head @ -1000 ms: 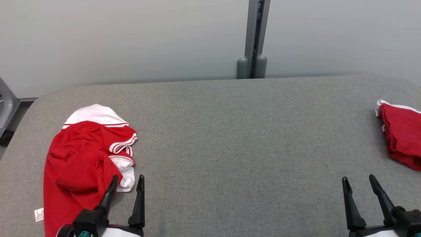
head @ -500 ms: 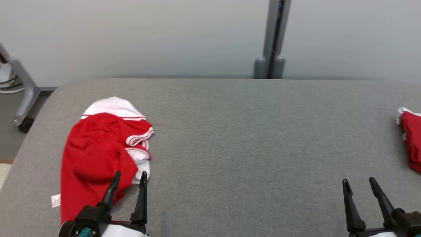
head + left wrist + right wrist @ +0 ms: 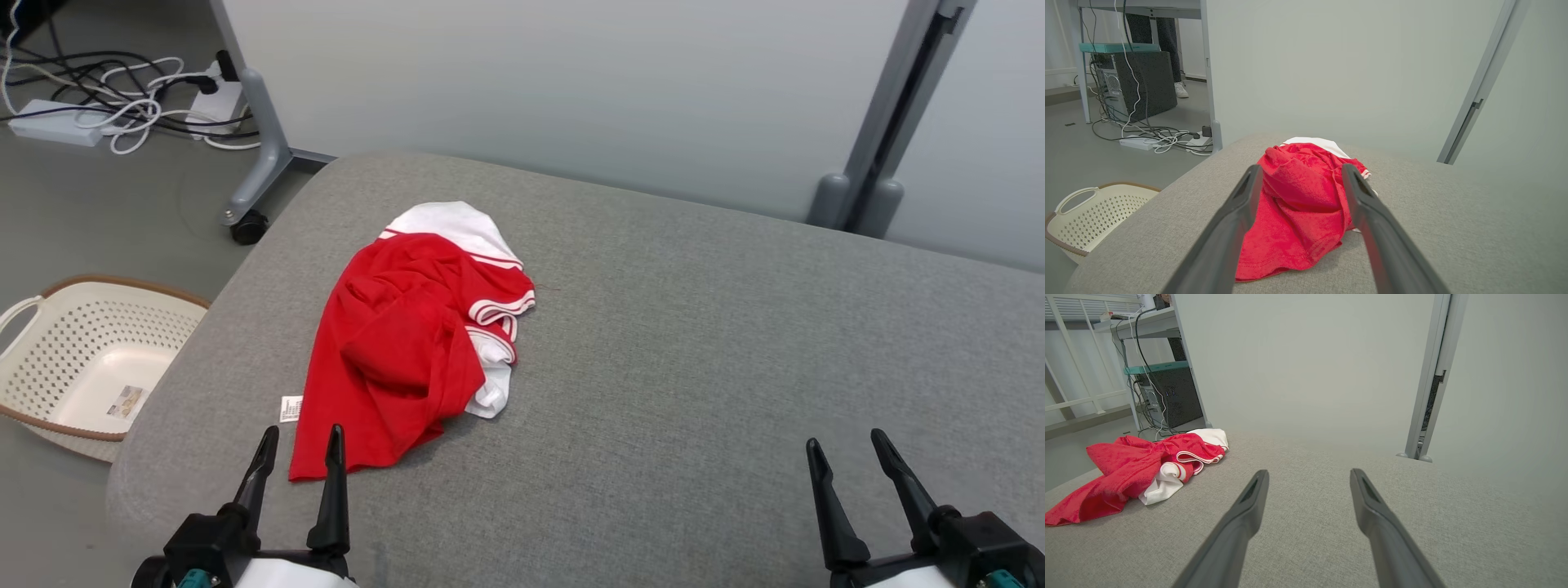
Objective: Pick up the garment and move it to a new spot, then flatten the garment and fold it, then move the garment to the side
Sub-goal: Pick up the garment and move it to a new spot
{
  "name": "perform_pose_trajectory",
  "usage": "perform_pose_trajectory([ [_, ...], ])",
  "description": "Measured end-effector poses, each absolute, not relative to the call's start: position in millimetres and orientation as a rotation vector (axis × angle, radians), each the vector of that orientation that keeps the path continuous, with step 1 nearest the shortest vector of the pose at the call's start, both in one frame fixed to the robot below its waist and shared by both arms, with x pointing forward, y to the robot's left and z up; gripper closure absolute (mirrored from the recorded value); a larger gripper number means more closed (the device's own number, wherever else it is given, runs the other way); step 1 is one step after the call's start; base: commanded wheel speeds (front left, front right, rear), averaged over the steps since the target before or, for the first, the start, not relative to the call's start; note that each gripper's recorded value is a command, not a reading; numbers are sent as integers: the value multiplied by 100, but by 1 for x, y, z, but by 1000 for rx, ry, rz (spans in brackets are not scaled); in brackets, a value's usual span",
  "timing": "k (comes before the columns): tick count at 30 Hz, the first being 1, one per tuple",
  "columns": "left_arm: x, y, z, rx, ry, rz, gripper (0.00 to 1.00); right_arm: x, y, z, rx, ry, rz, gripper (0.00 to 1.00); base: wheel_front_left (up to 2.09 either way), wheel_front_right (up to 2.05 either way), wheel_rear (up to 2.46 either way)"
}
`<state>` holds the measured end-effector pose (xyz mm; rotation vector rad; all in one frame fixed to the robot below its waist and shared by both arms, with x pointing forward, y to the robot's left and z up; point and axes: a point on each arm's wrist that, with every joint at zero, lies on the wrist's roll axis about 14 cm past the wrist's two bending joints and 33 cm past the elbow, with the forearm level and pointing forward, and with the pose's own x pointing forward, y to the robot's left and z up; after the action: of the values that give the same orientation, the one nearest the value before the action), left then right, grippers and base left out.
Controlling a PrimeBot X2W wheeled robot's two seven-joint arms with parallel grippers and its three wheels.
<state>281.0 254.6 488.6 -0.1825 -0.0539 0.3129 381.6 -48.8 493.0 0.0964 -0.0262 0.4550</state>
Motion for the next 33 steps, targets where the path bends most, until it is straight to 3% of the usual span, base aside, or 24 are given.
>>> perform_pose_trajectory([
  [12,282,261,492,-179,-64,327,0,381,-45,493,110,-24,465,0,0,0,0],
  [20,327,263,487,-150,-33,278,0,390,-60,493,113,-35,414,0,0,0,0],
  [28,390,281,432,-137,228,261,0,397,-95,480,122,-4,306,0,0,0,0],
  [33,402,290,382,-157,450,288,0,396,-110,469,135,29,258,0,0,0,0],
])
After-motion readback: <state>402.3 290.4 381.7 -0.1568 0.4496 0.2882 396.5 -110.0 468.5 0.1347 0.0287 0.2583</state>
